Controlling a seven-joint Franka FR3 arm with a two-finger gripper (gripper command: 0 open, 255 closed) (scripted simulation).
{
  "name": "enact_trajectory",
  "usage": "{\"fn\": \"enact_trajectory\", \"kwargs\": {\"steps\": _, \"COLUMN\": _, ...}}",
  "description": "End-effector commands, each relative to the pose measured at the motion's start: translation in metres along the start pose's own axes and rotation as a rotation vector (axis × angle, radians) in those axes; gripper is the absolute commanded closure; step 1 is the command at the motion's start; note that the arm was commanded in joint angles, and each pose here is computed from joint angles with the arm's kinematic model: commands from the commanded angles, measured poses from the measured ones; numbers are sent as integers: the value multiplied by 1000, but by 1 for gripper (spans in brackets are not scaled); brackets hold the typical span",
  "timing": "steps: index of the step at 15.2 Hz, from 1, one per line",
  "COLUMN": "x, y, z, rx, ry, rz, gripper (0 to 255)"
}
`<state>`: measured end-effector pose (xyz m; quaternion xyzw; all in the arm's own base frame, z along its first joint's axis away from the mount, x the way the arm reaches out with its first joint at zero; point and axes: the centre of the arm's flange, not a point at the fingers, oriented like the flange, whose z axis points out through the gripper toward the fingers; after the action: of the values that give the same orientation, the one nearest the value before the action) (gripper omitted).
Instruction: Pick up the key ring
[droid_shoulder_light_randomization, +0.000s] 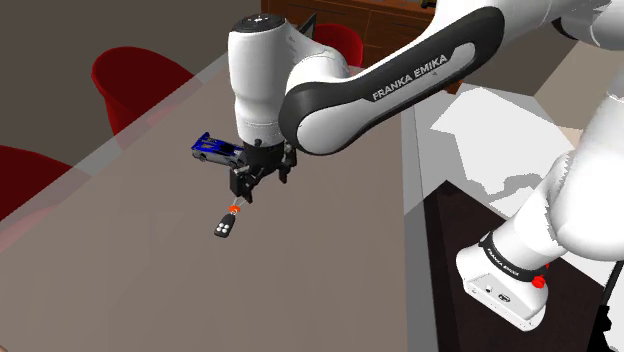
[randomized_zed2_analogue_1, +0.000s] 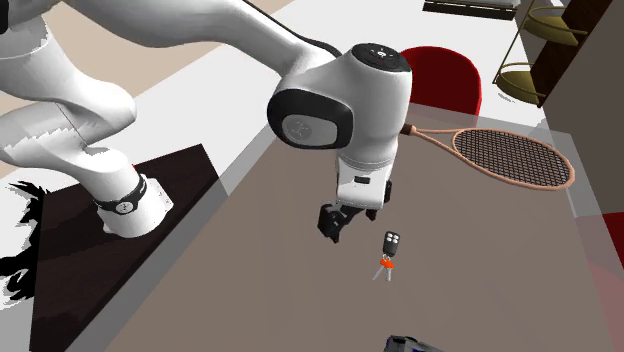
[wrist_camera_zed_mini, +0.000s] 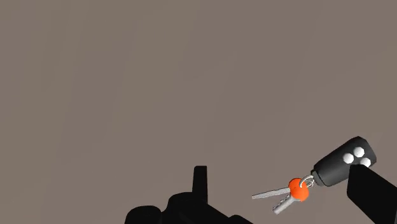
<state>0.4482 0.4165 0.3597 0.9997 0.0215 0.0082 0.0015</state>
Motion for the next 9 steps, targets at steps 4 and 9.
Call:
{"fn": "enact_trajectory", "kwargs": {"steps": 4, "x": 15, "y": -54, "z": 27, "rx": 10, "ry": 4, "rz": -16, "gripper": 0}}
{"fn": "enact_trajectory", "kwargs": {"steps": 9, "x": 28, "y": -96, "z": 53, "rx": 17, "ry": 7, "rz": -29, "gripper": 0}}
